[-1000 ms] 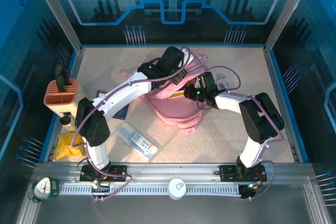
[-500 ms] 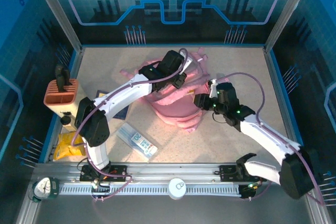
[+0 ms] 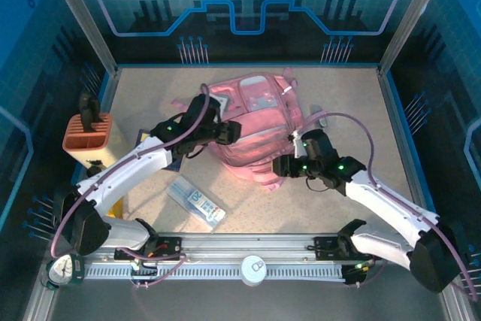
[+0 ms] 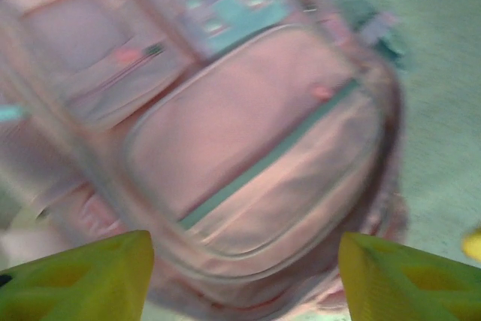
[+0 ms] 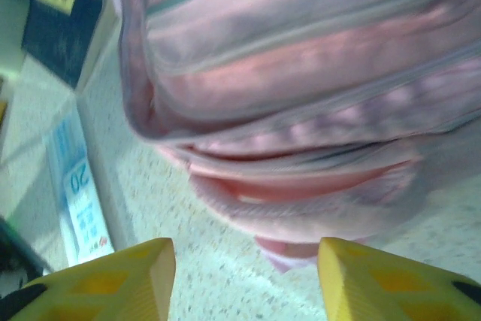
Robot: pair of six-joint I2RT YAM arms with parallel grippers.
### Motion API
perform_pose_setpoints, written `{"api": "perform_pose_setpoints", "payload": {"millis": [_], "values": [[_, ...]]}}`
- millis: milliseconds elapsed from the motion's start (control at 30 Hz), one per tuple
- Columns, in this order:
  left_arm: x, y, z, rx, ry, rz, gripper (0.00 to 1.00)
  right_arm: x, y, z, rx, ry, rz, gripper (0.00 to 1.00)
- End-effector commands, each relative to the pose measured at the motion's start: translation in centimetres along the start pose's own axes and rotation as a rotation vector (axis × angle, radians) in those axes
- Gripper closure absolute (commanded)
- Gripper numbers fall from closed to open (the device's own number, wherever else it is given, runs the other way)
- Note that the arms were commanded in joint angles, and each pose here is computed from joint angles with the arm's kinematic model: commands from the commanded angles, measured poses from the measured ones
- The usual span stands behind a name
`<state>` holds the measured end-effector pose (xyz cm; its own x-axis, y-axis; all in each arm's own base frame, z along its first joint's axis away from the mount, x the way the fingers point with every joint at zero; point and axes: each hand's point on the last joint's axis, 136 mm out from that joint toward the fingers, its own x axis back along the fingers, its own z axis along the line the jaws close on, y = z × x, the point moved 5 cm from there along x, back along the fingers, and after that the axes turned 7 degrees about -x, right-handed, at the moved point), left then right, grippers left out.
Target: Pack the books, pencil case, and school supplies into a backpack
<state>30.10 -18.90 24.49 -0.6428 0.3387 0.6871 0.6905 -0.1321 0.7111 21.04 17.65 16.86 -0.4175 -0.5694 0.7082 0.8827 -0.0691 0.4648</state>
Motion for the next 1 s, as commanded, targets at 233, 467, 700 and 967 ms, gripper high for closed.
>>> {"api": "perform_pose_setpoints", "payload": {"millis": [233,467,700,967], "values": [[-2.0,-5.6,12.2,0.345,0.343,0.165,0.32,-4.3,-1.7,8.4,0.154,0.126,0.114,0.36],[-5.4,-5.9,17.0,0.480,0.427,0.239,0.30,-9.8,-2.3,11.7,0.147,0.215,0.170,0.38],[-9.8,-5.9,18.7,0.513,0.457,0.330,0.26,-13.8,-1.1,11.1,0.157,0.163,0.148,0.41],[-12.2,-7.4,19.4,0.485,0.469,0.435,0.30,-16.0,1.8,8.4,0.093,0.093,0.072,0.45]]}}
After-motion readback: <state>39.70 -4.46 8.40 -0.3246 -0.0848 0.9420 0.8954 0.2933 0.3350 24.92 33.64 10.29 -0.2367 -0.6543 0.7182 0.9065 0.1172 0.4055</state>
